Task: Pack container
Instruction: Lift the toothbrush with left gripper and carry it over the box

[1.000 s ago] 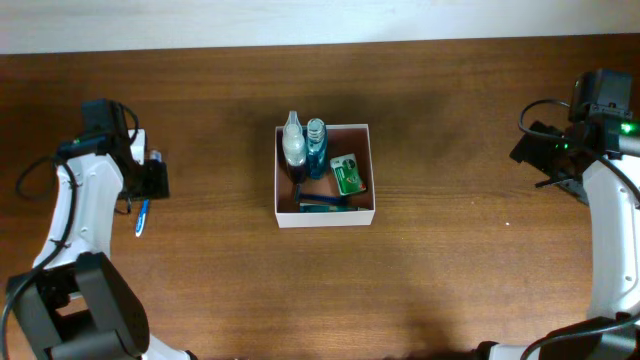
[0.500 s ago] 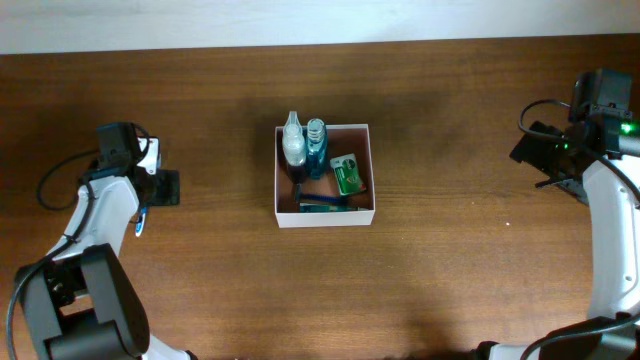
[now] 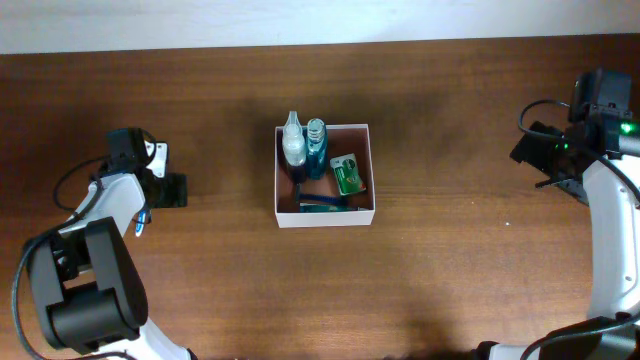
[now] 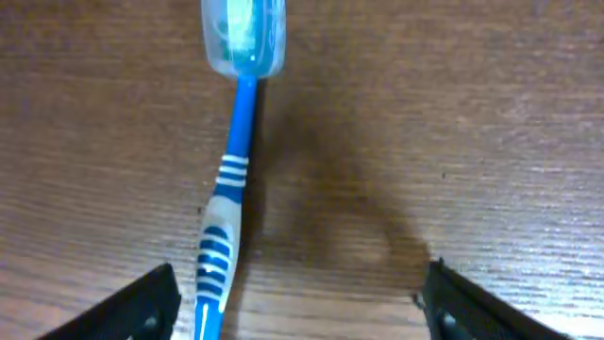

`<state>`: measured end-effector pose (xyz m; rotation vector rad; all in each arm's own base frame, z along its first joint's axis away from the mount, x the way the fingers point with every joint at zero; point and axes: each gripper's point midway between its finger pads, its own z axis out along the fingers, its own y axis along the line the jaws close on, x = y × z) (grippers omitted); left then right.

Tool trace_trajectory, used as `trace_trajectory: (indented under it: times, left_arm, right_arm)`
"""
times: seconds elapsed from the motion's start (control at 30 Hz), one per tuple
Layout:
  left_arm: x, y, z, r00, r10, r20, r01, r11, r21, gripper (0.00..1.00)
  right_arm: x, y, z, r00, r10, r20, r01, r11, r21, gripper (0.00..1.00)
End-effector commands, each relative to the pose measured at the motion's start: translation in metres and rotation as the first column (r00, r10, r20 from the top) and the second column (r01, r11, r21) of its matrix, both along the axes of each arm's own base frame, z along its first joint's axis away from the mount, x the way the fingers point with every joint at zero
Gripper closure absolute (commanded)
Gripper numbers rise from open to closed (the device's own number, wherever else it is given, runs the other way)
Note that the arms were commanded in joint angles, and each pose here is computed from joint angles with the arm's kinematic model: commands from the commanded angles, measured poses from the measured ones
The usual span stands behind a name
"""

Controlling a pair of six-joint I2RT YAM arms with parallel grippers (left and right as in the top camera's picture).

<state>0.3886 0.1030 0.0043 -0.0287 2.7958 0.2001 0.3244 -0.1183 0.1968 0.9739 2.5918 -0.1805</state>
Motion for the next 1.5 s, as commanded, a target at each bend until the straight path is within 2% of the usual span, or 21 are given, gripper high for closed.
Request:
trace_trajectory:
  times: [0.0, 0.1, 0.2, 0.37, 0.67, 0.97, 1.2, 1.47]
  left_arm:
    - [-0.006, -0.003, -0.016, 0.999, -0.018, -0.037, 0.017, 1.0, -0.025, 0.33]
    - [-0.005, -0.003, -0.017, 0.999, -0.018, -0.035, 0.017, 1.0, -0.026, 0.48]
    - [-0.005, -0.006, -0.017, 0.999, -0.017, -0.03, 0.015, 0.999, -0.045, 0.73]
    - [-0.008, -0.013, -0.019, 0.999, -0.012, -0.042, 0.008, 0.996, -0.088, 0.99]
    - [-0.001, -0.023, -0.004, 0.999, -0.038, -0.023, 0.036, 0.994, -0.107, 1.0]
    - [0.033, -0.069, 0.095, 0.963, -0.235, 0.135, 0.241, 0.97, -0.026, 1.0]
    - [0.024, -0.132, 0.164, 0.828, -0.509, 0.236, 0.497, 0.861, 0.11, 1.0]
    - [-0.001, -0.2, 0.217, 0.594, -0.751, 0.289, 0.702, 0.659, 0.27, 1.0]
  right_arm:
    - [0.0, -0.003, 0.001, 1.0, -0.013, 0.001, 0.013, 1.0, -0.01, 0.01]
    - [0.0, -0.003, 0.001, 1.0, -0.013, 0.001, 0.013, 1.0, -0.01, 0.01]
    - [0.0, -0.003, 0.001, 1.0, -0.013, 0.001, 0.013, 1.0, -0.01, 0.01]
    - [0.0, -0.003, 0.001, 1.0, -0.013, 0.001, 0.013, 1.0, -0.01, 0.01]
    - [0.0, -0.003, 0.001, 1.0, -0.013, 0.001, 0.013, 1.0, -0.01, 0.01]
    - [0.0, -0.003, 0.001, 1.0, -0.013, 0.001, 0.013, 1.0, -0.01, 0.01]
    - [0.0, -0.003, 0.001, 1.0, -0.013, 0.001, 0.013, 1.0, -0.01, 0.01]
    - [0.0, -0.003, 0.001, 1.0, -0.013, 0.001, 0.013, 1.0, -0.01, 0.01]
